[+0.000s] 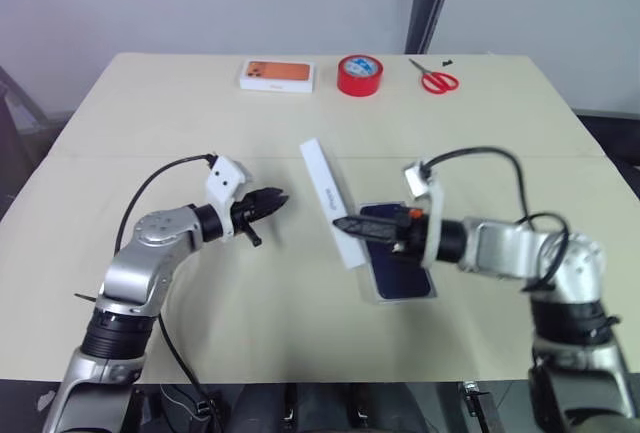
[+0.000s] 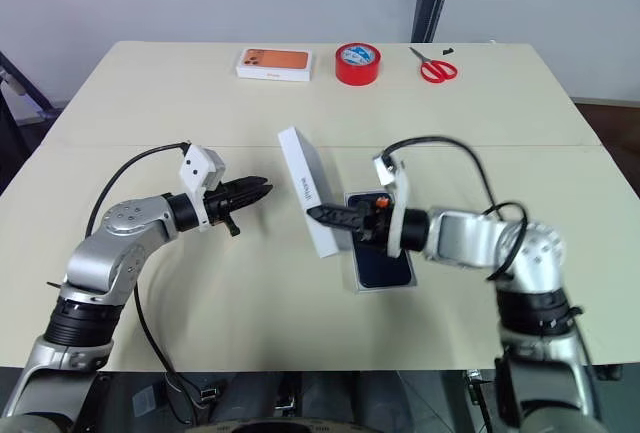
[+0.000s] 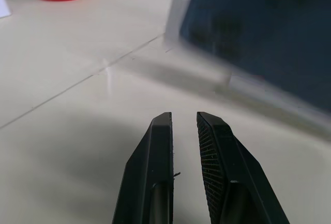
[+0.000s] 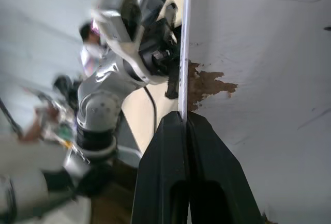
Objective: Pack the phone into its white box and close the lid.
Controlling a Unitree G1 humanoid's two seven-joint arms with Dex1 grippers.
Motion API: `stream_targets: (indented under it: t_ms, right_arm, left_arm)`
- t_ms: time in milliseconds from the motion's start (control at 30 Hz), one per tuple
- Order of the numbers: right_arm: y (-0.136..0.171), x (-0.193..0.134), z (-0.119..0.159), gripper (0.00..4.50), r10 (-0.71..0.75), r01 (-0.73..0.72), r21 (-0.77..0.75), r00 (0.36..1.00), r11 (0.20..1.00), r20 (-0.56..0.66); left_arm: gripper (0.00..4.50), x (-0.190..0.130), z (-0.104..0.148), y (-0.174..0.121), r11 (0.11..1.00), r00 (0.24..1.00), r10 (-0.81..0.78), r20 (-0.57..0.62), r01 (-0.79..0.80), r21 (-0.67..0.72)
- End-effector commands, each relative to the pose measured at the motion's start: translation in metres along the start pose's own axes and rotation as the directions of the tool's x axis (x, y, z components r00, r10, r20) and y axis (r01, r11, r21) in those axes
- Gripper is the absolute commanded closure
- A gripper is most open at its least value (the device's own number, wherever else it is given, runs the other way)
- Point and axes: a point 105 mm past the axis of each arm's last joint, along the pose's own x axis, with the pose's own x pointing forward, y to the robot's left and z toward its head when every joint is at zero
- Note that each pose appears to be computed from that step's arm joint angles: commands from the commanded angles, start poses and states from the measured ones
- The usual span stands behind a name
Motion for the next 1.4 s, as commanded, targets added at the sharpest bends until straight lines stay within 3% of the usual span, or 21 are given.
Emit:
stream_targets:
  t_ms: [33, 67, 167, 333, 433, 600, 733, 833, 900, 1033, 1200, 1400]
  right_arm:
    - [0.003, -0.001, 0.007, 4.46, -0.069, 0.065, 0.041, 0.993, 0.997, 0.101]
    - [0.001, -0.001, 0.008, 4.46, -0.093, 0.087, 0.058, 0.989, 0.995, 0.115]
    - [-0.005, -0.006, 0.015, 3.57, -0.155, 0.147, 0.068, 0.977, 0.987, 0.143]
    - [-0.001, -0.029, 0.041, 1.06, -0.212, 0.224, -0.178, 0.974, 0.958, 0.082]
    - [-0.006, -0.053, 0.062, 1.06, -0.342, 0.345, -0.311, 0.937, 0.886, 0.064]
    - [-0.020, -0.076, 0.092, 1.06, -0.470, 0.480, -0.441, 0.872, 0.759, 0.138]
    - [-0.030, -0.082, 0.097, 2.83, -0.527, 0.520, -0.535, 0.835, 0.666, 0.156]
    - [-0.038, -0.084, 0.094, 4.38, -0.595, 0.505, -0.727, 0.787, 0.466, 0.166]
    - [-0.043, -0.084, 0.092, 4.46, -0.624, 0.455, -0.825, 0.763, 0.335, 0.168]
    - [-0.050, -0.082, 0.085, 4.46, -0.638, 0.346, -0.918, 0.755, 0.192, 0.151]
    - [-0.055, -0.071, 0.079, 4.46, -0.627, 0.288, -0.942, 0.769, 0.170, 0.123]
    - [-0.063, -0.061, 0.072, 4.46, -0.633, 0.272, -0.944, 0.768, 0.188, 0.096]
  left_arm:
    - [3.69, 0.005, 0.009, -0.011, 0.999, 0.999, -0.042, 0.019, 0.041, 0.029]
    - [3.69, 0.008, 0.008, -0.017, 0.998, 0.998, -0.061, 0.014, 0.060, 0.027]
    - [3.69, 0.020, 0.004, -0.032, 0.992, 0.993, -0.121, -0.003, 0.121, 0.031]
    - [3.69, 0.041, 0.002, -0.047, 0.983, 0.984, -0.178, -0.019, 0.179, 0.032]
    - [3.69, 0.052, 0.007, -0.055, 0.976, 0.977, -0.214, -0.012, 0.215, 0.035]
    - [3.69, 0.068, 0.013, -0.076, 0.955, 0.956, -0.293, -0.003, 0.293, 0.039]
    - [3.69, 0.072, 0.014, -0.084, 0.947, 0.948, -0.320, -0.002, 0.319, 0.045]
    - [3.69, 0.073, 0.018, -0.085, 0.950, 0.950, -0.312, 0.018, 0.312, 0.023]
    - [3.69, 0.070, 0.026, -0.074, 0.965, 0.964, -0.259, 0.054, 0.260, -0.018]
    - [3.69, 0.058, 0.035, -0.045, 0.988, 0.989, -0.129, 0.068, 0.134, -0.077]
    - [3.69, 0.051, 0.012, -0.019, 0.997, 0.997, -0.016, -0.079, 0.010, -0.072]
    - [3.69, 0.064, -0.016, -0.039, 0.993, 0.968, -0.109, -0.227, 0.097, -0.064]
